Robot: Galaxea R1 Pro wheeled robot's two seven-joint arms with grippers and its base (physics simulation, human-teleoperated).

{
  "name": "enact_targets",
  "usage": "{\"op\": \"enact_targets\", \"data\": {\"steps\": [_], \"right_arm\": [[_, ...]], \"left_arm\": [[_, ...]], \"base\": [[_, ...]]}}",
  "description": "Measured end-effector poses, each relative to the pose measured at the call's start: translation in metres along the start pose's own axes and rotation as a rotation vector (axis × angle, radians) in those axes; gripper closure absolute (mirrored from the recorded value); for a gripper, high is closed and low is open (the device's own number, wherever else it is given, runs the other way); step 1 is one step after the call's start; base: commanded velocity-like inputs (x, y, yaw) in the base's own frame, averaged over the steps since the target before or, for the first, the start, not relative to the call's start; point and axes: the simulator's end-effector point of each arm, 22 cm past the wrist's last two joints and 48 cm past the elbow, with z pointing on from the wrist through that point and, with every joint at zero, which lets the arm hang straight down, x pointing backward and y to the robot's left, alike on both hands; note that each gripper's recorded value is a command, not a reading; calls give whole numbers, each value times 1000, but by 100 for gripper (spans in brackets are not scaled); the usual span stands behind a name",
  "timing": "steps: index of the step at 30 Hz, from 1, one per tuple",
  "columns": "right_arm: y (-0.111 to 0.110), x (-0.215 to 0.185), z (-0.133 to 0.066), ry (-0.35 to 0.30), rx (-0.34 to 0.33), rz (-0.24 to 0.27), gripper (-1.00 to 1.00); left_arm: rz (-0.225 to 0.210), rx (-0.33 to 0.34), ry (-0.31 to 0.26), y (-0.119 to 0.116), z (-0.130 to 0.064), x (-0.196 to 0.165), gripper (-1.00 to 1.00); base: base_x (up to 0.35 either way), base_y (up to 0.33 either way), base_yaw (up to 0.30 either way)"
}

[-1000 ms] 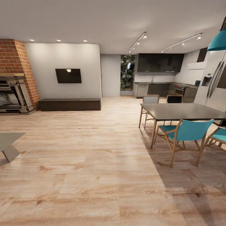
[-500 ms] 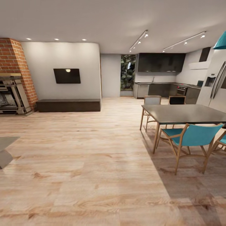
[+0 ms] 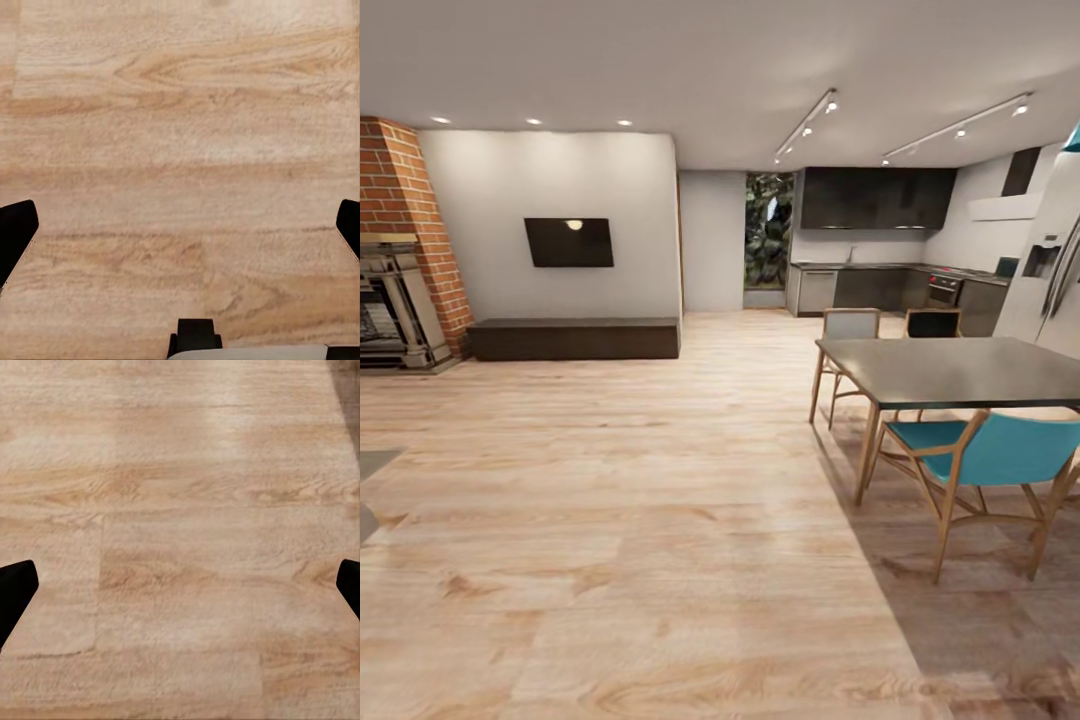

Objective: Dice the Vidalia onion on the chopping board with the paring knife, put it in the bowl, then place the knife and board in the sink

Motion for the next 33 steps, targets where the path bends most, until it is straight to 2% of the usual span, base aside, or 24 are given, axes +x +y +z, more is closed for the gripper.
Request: {"op": "enact_targets", "data": {"steps": [33], "right_arm": [[0, 0, 0, 1, 0, 0, -100]], "left_arm": [[-1, -1, 0, 0, 0, 0, -100]], "base": [[323, 0, 0]]}}
